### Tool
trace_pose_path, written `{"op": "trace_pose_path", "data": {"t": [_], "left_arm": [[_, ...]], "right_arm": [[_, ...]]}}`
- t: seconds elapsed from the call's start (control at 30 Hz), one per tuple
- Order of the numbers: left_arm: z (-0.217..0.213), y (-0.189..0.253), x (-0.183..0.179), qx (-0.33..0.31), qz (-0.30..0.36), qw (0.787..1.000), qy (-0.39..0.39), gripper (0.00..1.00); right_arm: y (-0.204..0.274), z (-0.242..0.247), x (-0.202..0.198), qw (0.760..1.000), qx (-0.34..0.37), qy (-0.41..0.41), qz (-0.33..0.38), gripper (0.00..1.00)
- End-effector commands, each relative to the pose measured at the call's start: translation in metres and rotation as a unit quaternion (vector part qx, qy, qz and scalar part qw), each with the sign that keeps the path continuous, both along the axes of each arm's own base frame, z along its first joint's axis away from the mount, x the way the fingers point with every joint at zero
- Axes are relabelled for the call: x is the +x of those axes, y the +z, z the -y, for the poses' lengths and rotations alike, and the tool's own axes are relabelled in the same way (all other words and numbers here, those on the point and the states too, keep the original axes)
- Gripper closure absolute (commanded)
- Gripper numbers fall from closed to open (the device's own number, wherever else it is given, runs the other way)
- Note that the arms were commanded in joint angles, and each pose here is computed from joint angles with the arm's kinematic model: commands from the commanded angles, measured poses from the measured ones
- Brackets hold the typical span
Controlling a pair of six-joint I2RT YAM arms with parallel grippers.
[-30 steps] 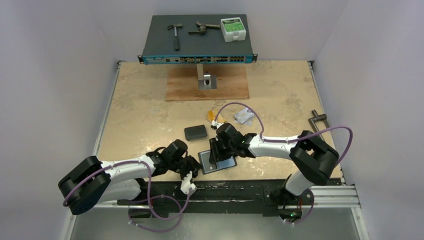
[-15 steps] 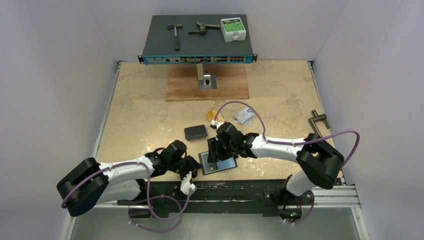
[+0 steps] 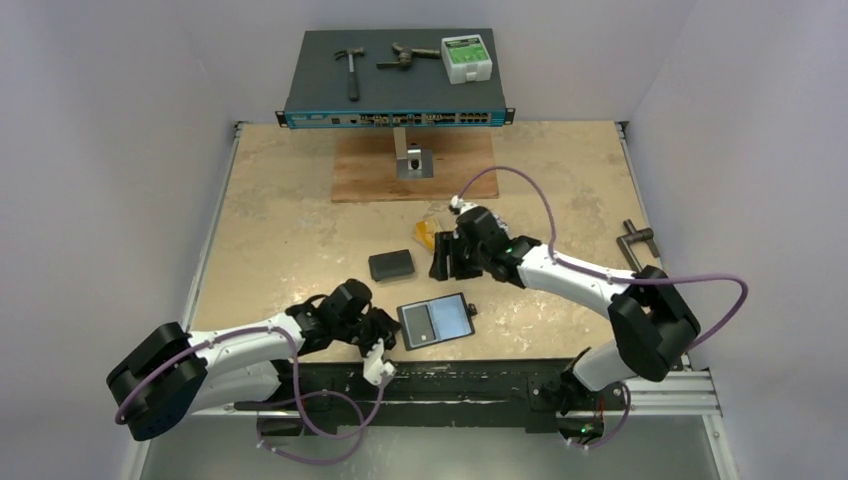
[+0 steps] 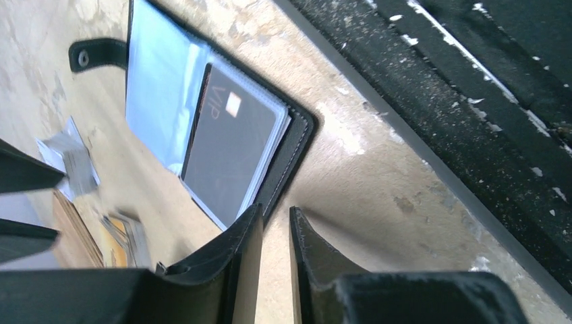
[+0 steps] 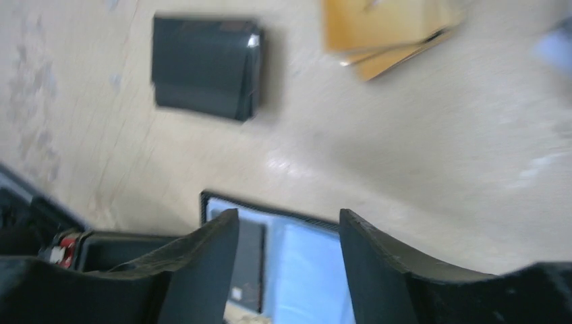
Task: Put the credit cards into the card holder
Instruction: Reset both arms
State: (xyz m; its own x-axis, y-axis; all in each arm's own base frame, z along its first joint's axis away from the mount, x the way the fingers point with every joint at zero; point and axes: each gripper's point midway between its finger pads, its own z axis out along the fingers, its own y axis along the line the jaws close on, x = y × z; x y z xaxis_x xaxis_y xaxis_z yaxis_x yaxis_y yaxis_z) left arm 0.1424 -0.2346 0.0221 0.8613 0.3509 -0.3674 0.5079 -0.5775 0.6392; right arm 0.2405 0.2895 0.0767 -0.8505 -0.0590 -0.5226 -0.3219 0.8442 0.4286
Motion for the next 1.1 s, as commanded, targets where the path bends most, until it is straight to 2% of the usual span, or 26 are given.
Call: {"op": "trace_pose_path", "data": {"t": [0.0, 0.13, 0.23, 0.47, 0.7, 0.77, 0.87, 1.07], "left_arm": [[0.005, 0.027, 0.015, -0.01, -0.023, 0.997, 0.068, 0.78], [0.0, 0.052, 0.031, -0.006, -0.067, 0.987, 0.144, 0.74], [-0.008, 0.071, 0.043, -0.002, -0.104, 0.974, 0.201, 0.69], [-0.024, 0.129, 0.092, -0.004, -0.194, 0.913, 0.358, 0.63], [-0.026, 0.138, 0.113, 0.037, -0.239, 0.867, 0.435, 0.6], [-0.022, 0.14, 0.121, 0.026, -0.237, 0.866, 0.44, 0.59], [-0.016, 0.136, 0.128, 0.024, -0.225, 0.878, 0.422, 0.59], [-0.008, 0.132, 0.149, 0.026, -0.2, 0.886, 0.418, 0.6]], "right_arm": [[0.046, 0.035, 0.052, 0.995, -0.002, -0.065, 0.072, 0.4], [0.05, 0.055, 0.076, 0.992, -0.003, -0.099, 0.083, 0.34], [0.05, 0.054, 0.089, 0.99, 0.008, -0.107, 0.092, 0.3], [0.047, 0.024, 0.133, 0.989, 0.022, -0.086, 0.12, 0.25], [0.027, 0.0, 0.179, 0.99, -0.023, -0.044, 0.13, 0.22], [0.02, -0.003, 0.187, 0.991, -0.028, -0.039, 0.127, 0.22], [0.008, -0.006, 0.194, 0.991, -0.039, -0.032, 0.12, 0.22], [-0.012, -0.01, 0.187, 0.994, -0.044, -0.007, 0.098, 0.22]]}}
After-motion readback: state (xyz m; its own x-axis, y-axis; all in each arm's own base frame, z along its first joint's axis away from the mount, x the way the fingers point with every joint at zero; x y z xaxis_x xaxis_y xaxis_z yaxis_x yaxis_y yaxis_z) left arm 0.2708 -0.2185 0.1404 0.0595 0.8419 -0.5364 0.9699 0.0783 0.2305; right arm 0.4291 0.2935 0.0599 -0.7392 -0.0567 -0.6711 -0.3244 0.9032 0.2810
